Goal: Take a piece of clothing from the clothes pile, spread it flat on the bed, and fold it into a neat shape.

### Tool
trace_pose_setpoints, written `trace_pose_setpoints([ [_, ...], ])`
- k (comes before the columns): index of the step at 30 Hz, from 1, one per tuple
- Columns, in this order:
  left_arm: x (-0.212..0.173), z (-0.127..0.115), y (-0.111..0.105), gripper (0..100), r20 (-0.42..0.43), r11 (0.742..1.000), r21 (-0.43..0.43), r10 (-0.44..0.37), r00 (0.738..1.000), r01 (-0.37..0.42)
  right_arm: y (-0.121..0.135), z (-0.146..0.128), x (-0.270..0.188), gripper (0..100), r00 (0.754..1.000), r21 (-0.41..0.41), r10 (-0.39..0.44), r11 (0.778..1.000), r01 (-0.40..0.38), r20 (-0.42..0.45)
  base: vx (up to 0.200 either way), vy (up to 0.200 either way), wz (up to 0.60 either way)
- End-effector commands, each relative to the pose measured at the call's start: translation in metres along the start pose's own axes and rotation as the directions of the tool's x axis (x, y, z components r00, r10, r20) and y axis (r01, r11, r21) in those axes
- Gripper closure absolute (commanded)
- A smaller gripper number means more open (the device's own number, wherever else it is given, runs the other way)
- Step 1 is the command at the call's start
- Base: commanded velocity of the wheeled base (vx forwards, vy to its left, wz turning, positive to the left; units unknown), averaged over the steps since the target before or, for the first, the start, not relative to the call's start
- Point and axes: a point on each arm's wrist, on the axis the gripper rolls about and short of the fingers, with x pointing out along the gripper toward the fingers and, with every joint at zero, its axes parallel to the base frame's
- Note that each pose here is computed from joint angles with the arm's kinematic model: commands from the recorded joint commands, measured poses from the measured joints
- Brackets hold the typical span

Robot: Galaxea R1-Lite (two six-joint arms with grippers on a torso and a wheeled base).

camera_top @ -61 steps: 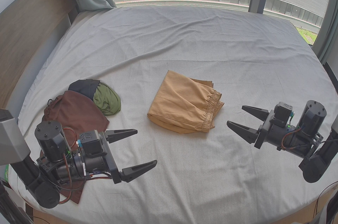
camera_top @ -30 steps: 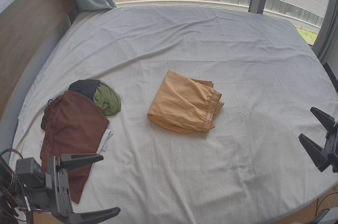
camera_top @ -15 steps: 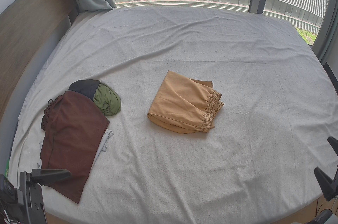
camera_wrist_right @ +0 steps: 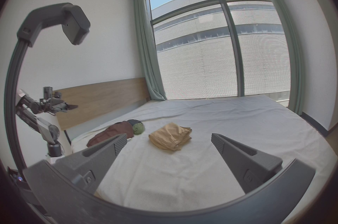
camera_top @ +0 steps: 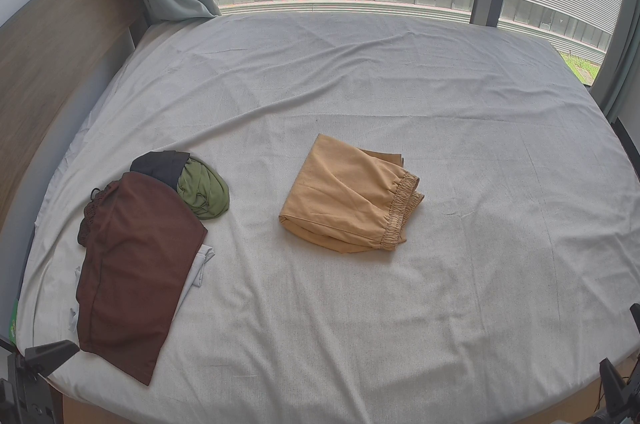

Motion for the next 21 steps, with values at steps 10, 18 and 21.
trace_pose_setpoints([
  [10,-0.024,-0.021,-0.012,0,0.128,0.965,0.116,0.22,0.967,-0.235,-0.006,-0.027,-0.007,0,0.945,-0.091,-0.317,0.947,0.31,-0.08,0.0,0.0,0.0],
  [18,-0.03,-0.049,-0.007,0,0.06,0.771,0.237,0.596,0.801,-0.591,-0.007,-0.029,-0.008,0,0.92,-0.095,-0.381,0.923,0.372,-0.096,0.0,0.0,0.0],
  [21,-0.032,-0.05,-0.004,0,0.074,0.685,0.249,0.691,0.719,-0.685,-0.008,-0.034,-0.009,0,0.902,-0.084,-0.407,0.913,0.398,-0.147,0.0,0.0,0.0],
])
